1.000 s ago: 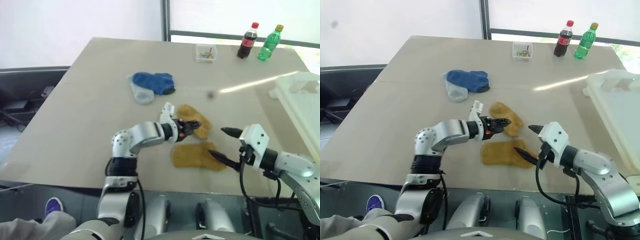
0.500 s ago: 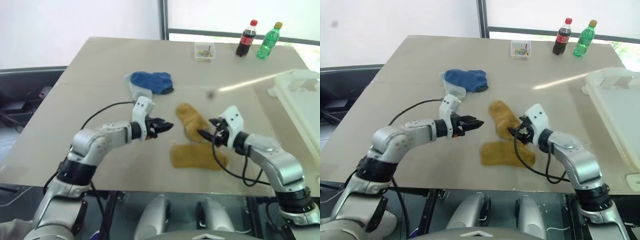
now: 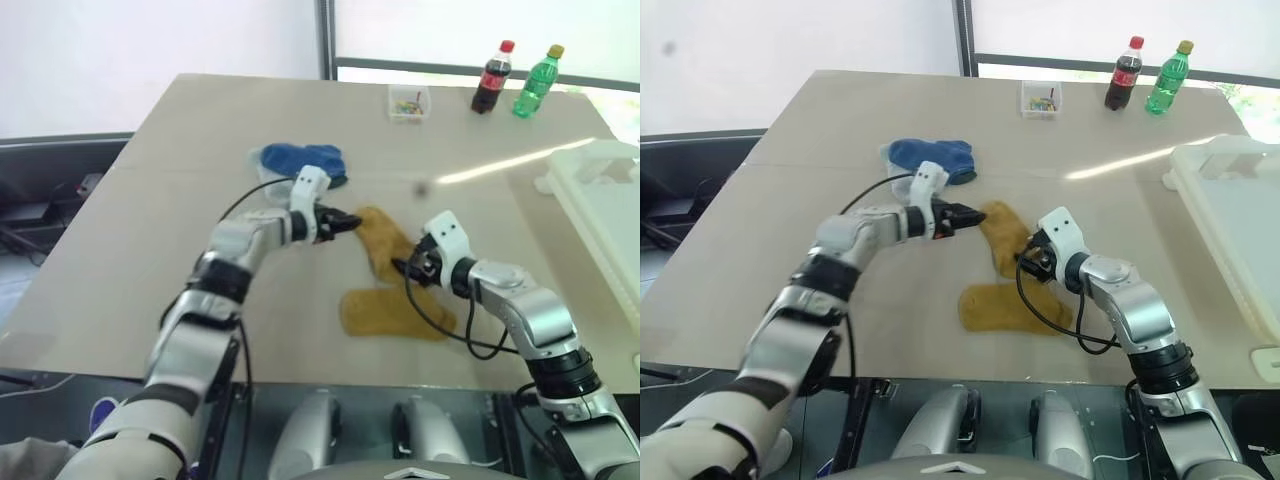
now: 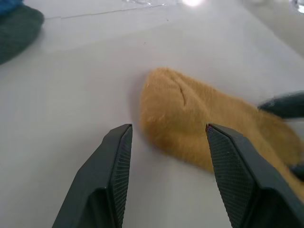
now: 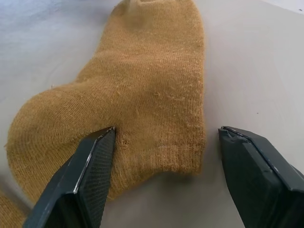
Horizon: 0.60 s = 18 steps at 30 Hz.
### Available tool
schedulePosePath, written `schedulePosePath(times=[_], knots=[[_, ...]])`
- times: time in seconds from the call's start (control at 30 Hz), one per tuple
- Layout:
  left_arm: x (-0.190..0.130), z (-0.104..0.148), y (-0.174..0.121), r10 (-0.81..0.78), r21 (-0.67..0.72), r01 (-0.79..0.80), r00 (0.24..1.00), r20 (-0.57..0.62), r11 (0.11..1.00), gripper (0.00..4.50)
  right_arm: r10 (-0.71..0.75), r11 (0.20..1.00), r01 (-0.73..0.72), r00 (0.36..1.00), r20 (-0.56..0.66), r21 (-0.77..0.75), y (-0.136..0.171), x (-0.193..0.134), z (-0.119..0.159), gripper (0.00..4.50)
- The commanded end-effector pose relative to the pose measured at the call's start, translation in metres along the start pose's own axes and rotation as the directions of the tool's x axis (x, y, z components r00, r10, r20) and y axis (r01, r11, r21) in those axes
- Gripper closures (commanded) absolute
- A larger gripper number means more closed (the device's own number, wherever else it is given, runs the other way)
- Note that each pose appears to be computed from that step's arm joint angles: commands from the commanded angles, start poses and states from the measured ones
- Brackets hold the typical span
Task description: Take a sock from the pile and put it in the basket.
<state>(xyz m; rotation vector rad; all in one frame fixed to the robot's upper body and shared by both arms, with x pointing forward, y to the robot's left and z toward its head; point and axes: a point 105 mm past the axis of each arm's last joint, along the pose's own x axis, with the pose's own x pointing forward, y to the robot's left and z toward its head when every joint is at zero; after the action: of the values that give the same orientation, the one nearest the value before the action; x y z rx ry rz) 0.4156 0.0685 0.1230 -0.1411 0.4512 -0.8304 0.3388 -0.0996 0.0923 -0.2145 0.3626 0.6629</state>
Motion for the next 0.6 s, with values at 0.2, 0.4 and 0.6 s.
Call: schedulePosePath(times=[0.2,0.4,0.6], knots=[[0.019,0.006,0.003,0.033,-0.035,-0.033,0.999,0.003,0.999,2.76,0.022,0.999,-0.02,0.999,-0.047,0.037,-0.003,-0.009,-0.011,1.84],[0.014,0.011,0.004,0.03,-0.113,-0.027,0.999,0.029,0.993,4.5,0.011,1.0,-0.012,0.997,-0.075,-0.017,-0.019,-0.013,-0.012,4.38],[-0.02,0.025,-0.017,0.034,-0.192,-0.014,0.994,0.1,0.981,4.5,0.077,0.989,-0.085,0.994,-0.074,-0.119,-0.037,-0.026,0.005,4.45]])
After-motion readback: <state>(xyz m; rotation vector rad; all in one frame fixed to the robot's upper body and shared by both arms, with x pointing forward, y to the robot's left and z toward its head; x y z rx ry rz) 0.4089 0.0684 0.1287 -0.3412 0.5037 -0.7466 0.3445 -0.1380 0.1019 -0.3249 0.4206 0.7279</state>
